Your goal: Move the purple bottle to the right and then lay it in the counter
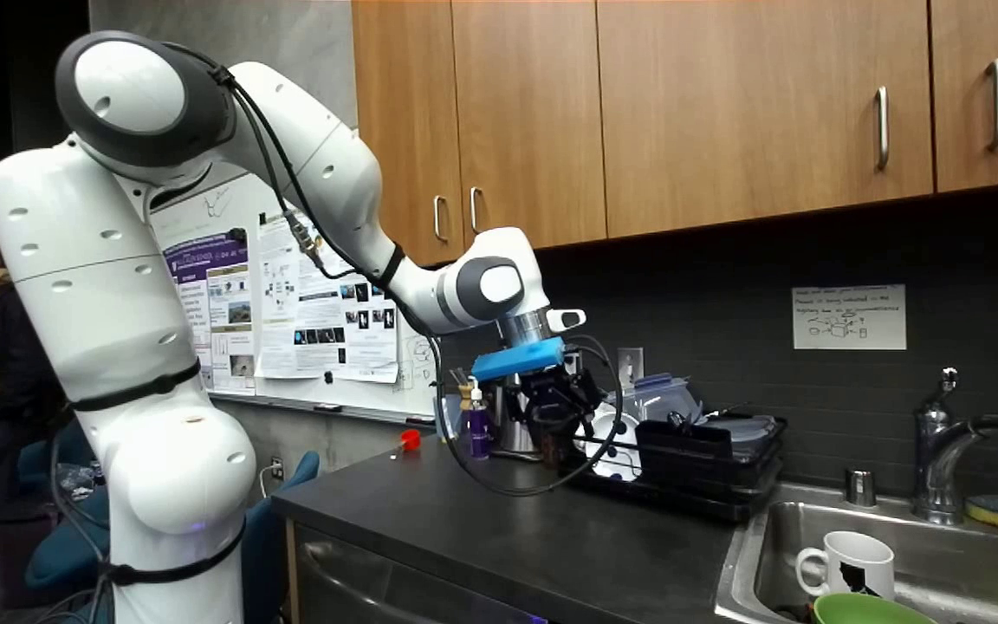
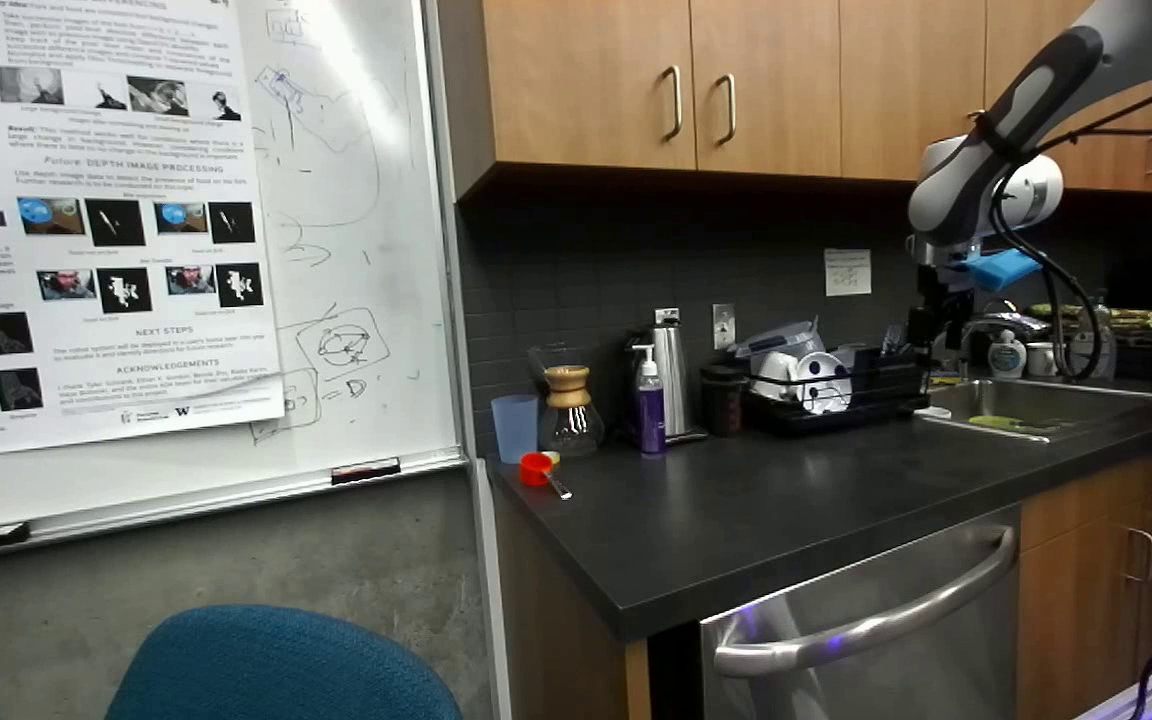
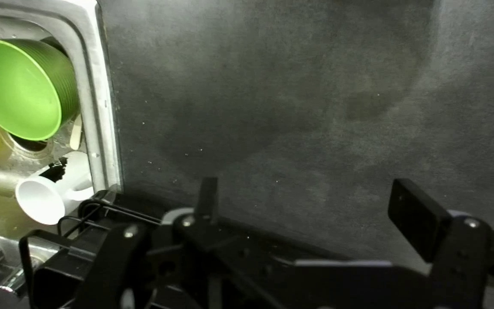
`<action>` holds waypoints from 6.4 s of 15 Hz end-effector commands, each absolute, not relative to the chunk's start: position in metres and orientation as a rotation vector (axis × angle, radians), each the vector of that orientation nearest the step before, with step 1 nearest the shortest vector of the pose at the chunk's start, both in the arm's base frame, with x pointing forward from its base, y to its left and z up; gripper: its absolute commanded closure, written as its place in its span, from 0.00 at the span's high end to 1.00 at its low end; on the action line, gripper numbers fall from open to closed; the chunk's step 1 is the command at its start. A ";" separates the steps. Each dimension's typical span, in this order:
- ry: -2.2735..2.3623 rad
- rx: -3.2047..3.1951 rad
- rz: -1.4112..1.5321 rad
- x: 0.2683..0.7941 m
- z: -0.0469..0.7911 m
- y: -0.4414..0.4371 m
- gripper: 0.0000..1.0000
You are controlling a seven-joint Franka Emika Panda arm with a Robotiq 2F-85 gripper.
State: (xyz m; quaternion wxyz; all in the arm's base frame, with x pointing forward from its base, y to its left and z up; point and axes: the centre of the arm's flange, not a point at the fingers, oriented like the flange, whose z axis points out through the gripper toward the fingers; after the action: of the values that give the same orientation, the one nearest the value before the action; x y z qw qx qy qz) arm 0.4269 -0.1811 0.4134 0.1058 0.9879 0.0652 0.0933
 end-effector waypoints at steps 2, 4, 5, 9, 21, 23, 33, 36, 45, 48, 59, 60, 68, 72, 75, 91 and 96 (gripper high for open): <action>0.250 2.873 0.402 0.424 0.430 -0.151 1.00; 0.306 2.855 0.468 0.423 0.437 -0.136 1.00; 0.330 2.849 0.491 0.423 0.439 -0.130 1.00; 0.421 2.811 0.588 0.426 0.443 -0.104 1.00; 0.621 2.624 0.824 0.458 0.454 -0.042 1.00; 0.650 2.616 0.841 0.462 0.452 -0.031 1.00; 0.860 2.648 0.776 0.472 0.422 0.021 1.00; 0.930 2.666 0.760 0.475 0.416 0.033 1.00; 1.081 2.609 0.785 0.481 0.426 0.089 1.00; 1.049 2.622 0.800 0.475 0.422 0.089 1.00; 1.057 2.619 0.795 0.475 0.420 0.089 1.00; 1.057 2.619 0.795 0.475 0.420 0.089 1.00; 1.057 2.618 0.796 0.477 0.420 0.089 1.00; 1.057 2.618 0.796 0.477 0.421 0.089 1.00; 1.058 2.618 0.796 0.477 0.421 0.089 1.00; 1.092 2.730 1.155 0.499 0.393 0.130 1.00; 1.137 2.812 1.209 0.502 0.391 0.146 1.00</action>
State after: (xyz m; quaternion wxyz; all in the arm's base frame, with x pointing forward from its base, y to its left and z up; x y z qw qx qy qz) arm 0.4801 0.1663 0.4060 -0.0298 0.8692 0.3373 0.3603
